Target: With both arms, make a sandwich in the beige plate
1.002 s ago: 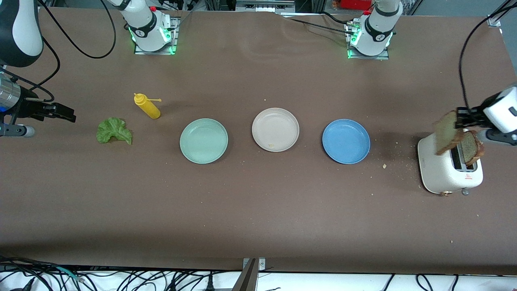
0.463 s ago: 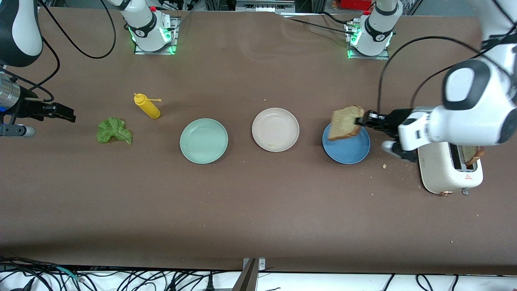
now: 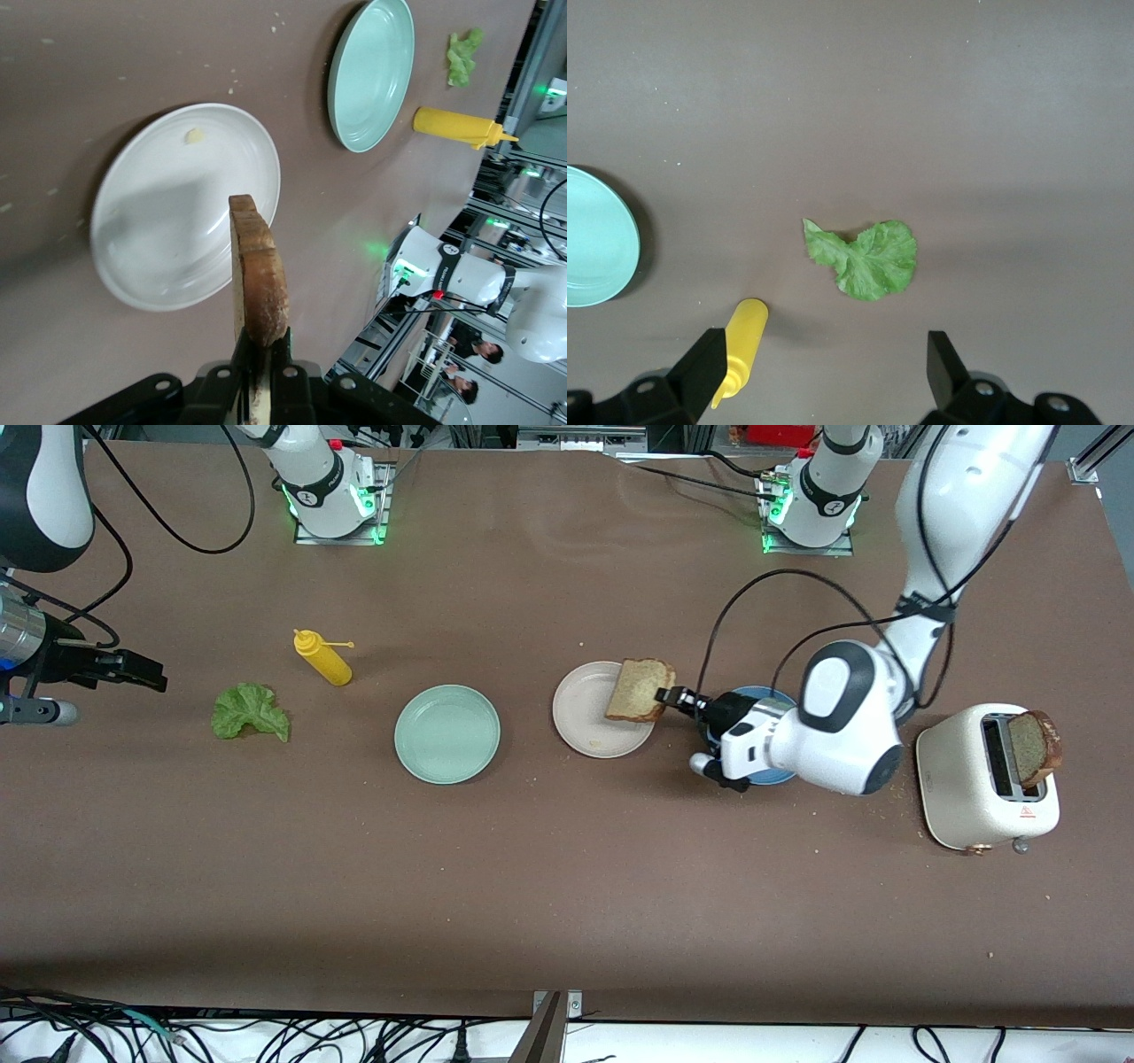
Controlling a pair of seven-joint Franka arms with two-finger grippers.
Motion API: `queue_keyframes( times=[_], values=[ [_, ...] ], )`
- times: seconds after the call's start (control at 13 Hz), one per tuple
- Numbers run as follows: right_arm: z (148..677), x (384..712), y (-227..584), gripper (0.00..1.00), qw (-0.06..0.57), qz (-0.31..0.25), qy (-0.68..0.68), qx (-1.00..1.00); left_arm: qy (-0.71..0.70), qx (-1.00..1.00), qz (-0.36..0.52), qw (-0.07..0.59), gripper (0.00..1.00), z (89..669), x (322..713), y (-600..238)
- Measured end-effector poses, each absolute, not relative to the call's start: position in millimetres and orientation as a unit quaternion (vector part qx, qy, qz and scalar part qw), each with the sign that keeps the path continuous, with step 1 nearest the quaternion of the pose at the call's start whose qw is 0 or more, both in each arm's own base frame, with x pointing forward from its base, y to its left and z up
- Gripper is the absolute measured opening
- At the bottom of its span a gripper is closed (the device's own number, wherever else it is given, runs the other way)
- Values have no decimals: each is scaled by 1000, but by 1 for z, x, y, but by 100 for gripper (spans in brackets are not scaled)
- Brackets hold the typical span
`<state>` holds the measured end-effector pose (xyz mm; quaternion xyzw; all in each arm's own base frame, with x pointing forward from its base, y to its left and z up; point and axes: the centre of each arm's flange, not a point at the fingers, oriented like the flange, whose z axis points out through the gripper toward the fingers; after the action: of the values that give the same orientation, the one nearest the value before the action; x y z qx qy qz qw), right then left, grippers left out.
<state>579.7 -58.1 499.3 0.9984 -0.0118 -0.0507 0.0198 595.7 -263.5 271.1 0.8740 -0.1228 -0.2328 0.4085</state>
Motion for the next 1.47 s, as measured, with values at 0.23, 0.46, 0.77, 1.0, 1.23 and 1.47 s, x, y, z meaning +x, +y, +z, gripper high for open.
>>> queue_keyframes(
  times=[0.23, 0.46, 0.77, 1.0, 1.23, 1.47],
  values=[
    [499, 580, -58, 100, 20, -51, -12, 998, -123, 856, -227, 447, 10, 241, 595, -270],
    [499, 580, -58, 100, 20, -51, -12, 998, -129, 846, -210, 472, 10, 212, 593, -280],
    [499, 580, -58, 100, 20, -51, -12, 998, -129, 847, -207, 473, 15, 190, 590, -284],
    [499, 580, -58, 100, 20, -51, -12, 998, -126, 849, -204, 471, 43, 186, 592, -280],
    [499, 580, -58, 100, 20, -51, -12, 998, -154, 866, -185, 438, 74, 201, 604, -263],
    [499, 580, -58, 100, 20, -52, -12, 998, -207, 894, -151, 367, 100, 240, 620, -232]
  ],
)
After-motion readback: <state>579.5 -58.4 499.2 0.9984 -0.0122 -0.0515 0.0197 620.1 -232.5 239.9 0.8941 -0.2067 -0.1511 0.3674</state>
